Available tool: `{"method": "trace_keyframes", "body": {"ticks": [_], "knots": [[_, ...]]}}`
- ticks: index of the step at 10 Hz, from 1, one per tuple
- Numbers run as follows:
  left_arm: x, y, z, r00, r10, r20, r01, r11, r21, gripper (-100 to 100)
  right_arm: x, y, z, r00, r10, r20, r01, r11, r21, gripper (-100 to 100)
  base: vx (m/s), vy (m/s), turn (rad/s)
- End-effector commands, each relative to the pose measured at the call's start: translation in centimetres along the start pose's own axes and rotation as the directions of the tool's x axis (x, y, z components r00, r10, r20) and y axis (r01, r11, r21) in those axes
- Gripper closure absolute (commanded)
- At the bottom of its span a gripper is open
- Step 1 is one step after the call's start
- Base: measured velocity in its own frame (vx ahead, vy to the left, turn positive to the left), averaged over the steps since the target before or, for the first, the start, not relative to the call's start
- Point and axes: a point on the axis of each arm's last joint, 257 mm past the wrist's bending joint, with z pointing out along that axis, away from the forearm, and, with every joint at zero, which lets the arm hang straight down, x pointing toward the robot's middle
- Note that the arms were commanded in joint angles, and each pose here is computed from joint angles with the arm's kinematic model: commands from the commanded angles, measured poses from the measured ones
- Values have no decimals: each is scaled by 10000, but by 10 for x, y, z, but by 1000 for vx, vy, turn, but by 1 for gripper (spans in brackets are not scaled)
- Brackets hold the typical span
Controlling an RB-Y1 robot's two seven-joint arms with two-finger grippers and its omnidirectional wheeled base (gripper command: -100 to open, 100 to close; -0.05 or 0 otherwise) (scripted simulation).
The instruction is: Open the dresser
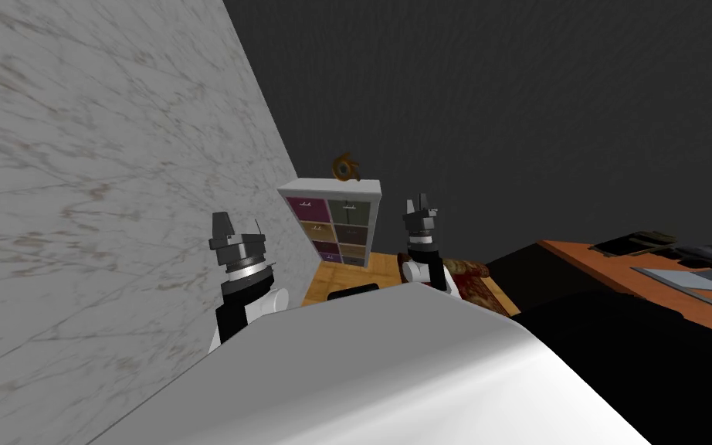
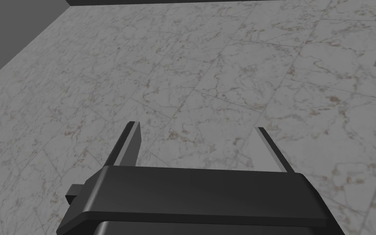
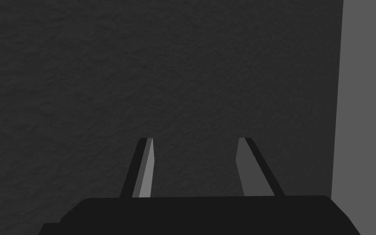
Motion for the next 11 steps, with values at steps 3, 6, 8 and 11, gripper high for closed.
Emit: {"method": "trace_keyframes", "body": {"ticks": [3,6,8,11], "knots": [[0,0,0,10000,0,0,0,10000,1,0,0,0,0,10000,0,0,0,10000,-1,0,0,0,0],[14,18,-3,9963,256,-821,-277,9993,-247,-100,0,0,0,10000,1,2,-1,10000,6,0,15,-32,-25],[24,41,-9,9916,360,-1246,-440,9971,-622,-100,0,0,0,10000,2,2,-2,10000,7,0,31,-77,-49],[33,69,-16,9869,405,-1563,-581,9923,-1094,-100,0,0,0,10000,1,2,-1,10000,7,0,30,-66,-40]]}}
